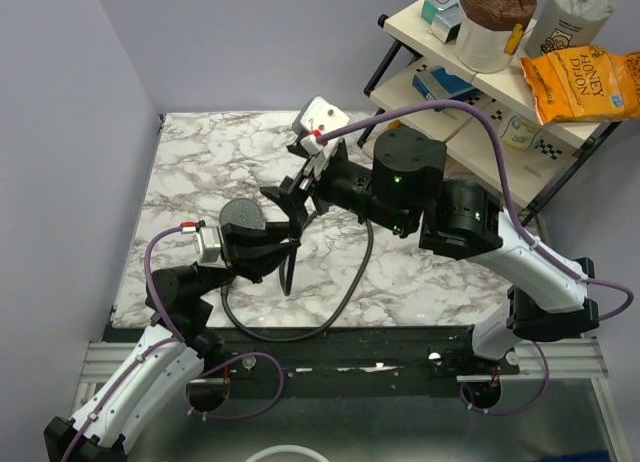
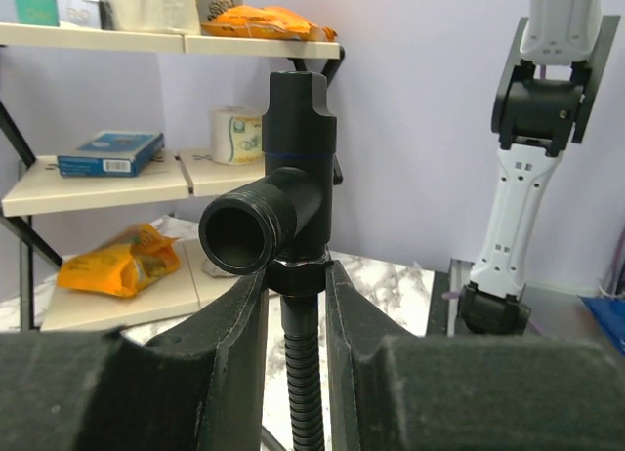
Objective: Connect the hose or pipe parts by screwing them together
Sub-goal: Install the adaptor on the pipeline.
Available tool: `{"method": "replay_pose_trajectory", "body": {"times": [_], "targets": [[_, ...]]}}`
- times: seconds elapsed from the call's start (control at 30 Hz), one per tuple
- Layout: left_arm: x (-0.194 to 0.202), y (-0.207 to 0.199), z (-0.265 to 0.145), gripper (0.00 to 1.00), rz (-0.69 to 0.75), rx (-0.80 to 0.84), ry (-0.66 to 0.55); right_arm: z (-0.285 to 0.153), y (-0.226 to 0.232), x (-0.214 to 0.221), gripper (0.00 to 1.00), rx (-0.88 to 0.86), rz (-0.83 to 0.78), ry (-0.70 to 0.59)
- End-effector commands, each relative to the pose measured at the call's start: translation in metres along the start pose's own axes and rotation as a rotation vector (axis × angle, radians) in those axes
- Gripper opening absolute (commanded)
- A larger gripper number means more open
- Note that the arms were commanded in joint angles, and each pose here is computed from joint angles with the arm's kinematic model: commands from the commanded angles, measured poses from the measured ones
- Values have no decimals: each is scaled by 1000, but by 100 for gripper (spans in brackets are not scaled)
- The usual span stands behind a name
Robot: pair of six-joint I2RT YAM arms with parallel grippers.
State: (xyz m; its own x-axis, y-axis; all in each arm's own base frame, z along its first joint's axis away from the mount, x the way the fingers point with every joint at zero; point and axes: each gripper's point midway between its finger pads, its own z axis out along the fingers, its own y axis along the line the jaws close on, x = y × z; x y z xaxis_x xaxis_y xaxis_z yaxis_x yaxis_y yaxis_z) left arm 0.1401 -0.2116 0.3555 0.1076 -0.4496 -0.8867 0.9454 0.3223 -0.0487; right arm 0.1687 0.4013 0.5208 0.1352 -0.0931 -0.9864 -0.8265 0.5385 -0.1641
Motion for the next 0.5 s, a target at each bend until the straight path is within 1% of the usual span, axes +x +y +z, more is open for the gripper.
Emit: {"method": "replay_pose_trajectory", "body": {"times": [0.0, 0.07, 0.1, 0.2, 0.33, 0.47], "targets": [[-13, -18, 5, 0, 3, 90, -6, -8, 40, 36, 84, -311, -172, 127], [-10, -20, 4, 0, -3, 102, 4, -12, 46, 37, 88, -366, -188, 130], [-8, -20, 5, 0, -6, 102, 9, -14, 53, 42, 92, -412, -210, 143], [-8, -21, 5, 0, -11, 110, 10, -14, 51, 50, 96, -419, -252, 179], [-10, -23, 5, 0, -6, 121, 7, -5, 52, 77, 97, -438, -340, 277], [-13, -26, 5, 0, -6, 128, -2, 6, 41, 93, 98, -381, -416, 327]]}}
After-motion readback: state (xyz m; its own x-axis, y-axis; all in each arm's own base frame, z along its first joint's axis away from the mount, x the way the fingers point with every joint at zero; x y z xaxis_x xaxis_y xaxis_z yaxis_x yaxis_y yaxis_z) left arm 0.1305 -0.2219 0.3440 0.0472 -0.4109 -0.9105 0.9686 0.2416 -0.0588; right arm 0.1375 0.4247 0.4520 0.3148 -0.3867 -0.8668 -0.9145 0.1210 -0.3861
